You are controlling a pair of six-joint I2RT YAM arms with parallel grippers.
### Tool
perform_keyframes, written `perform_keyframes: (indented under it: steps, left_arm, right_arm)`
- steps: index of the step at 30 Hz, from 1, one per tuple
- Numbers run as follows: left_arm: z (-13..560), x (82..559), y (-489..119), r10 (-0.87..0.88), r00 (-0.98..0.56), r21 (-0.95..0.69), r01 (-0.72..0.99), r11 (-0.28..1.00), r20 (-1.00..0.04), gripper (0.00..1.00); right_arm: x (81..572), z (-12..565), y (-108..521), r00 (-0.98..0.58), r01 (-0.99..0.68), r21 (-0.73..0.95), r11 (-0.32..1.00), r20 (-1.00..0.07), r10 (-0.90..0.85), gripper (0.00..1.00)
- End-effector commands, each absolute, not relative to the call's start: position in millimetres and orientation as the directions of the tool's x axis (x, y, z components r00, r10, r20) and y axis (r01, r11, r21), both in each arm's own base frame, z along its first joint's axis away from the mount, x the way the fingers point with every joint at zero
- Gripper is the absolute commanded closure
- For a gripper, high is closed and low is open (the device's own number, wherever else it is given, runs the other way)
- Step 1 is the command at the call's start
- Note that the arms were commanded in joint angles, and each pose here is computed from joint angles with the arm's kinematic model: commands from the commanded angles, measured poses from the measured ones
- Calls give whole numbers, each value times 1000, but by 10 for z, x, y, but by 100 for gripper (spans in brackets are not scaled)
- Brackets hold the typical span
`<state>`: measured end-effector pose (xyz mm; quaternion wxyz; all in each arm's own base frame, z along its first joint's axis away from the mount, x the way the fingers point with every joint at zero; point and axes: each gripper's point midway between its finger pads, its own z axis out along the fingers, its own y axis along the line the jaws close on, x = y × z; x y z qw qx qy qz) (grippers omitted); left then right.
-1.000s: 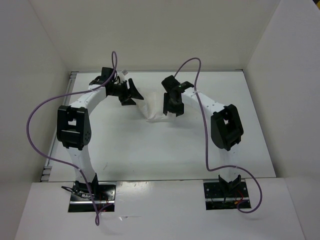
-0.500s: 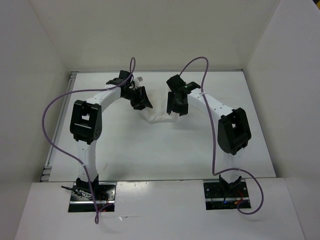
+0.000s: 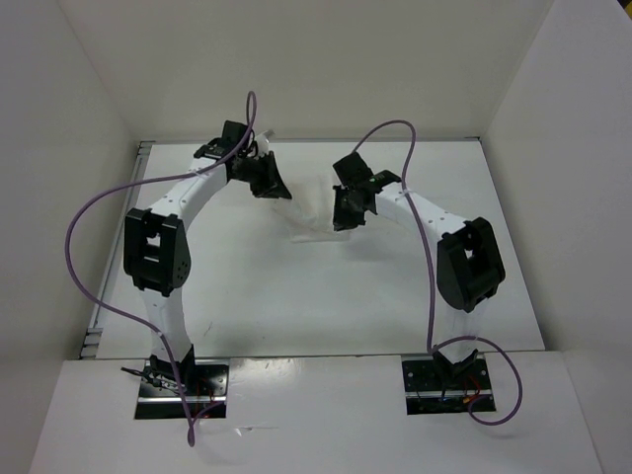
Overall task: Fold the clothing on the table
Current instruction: Fold the skirt
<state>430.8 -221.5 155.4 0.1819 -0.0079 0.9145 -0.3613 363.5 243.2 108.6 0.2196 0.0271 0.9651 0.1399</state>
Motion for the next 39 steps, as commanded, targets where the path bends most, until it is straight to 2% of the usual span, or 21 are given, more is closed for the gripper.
perform_keyframes:
  steps: [1, 2, 9, 13, 14, 15, 16, 20, 33, 37, 38, 39]
  left_arm:
    - [2054, 4370, -2314, -145, -903, -708, 209, 675, -404, 100]
    - [2109, 4371, -2336, -153, -904, -720, 205, 662, -398, 100]
    - [2416, 4501, -2491, -178, -888, -762, 243, 600, -424, 100]
    - [2397, 4533, -2500, -177, -891, -763, 239, 601, -419, 100]
    - [2397, 4533, -2500, -177, -891, -763, 239, 601, -419, 100]
    - [2397, 4533, -2500, -177, -891, -763, 239, 601, -419, 100]
    - [2397, 4510, -2541, -169, -892, -763, 244, 599, -419, 100]
    - [2363, 4500, -2539, -168, -896, -763, 237, 601, -411, 100]
    - [2163, 4477, -2535, -170, -913, -769, 200, 607, -371, 100]
    - [2078, 4475, -2535, -168, -920, -770, 185, 611, -354, 100]
    - [2040, 4460, -2531, -167, -924, -770, 177, 613, -345, 100]
    - [2002, 4444, -2527, -166, -927, -770, 169, 615, -336, 100]
  right_arm:
    - [3754, 1288, 2596, -867, -66, 379, 923, -479, 135, 94]
    - [3747, 1249, 2597, -869, -57, 384, 922, -474, 144, 100]
    - [3722, 1213, 2848, -853, -72, 436, 897, -493, 171, 100]
    - [3750, 1120, 2904, -855, -53, 430, 901, -486, 182, 99]
    - [3806, 1147, 2909, -848, -48, 423, 905, -496, 187, 85]
    - [3804, 1130, 2878, -848, -39, 410, 911, -497, 187, 66]
    - [3851, 1179, 2874, -836, -36, 406, 913, -513, 195, 56]
    - [3966, 1296, 2717, -795, 4, 339, 941, -569, 209, 44]
    - [3963, 1327, 2791, -798, -47, 333, 942, -580, 166, 37]
    - [3925, 1223, 2857, -807, -60, 271, 961, -579, 113, 37]
    - [3880, 1182, 2889, -818, -66, 260, 963, -566, 97, 39]
    - [3894, 1182, 2870, -814, -59, 251, 966, -572, 99, 46]
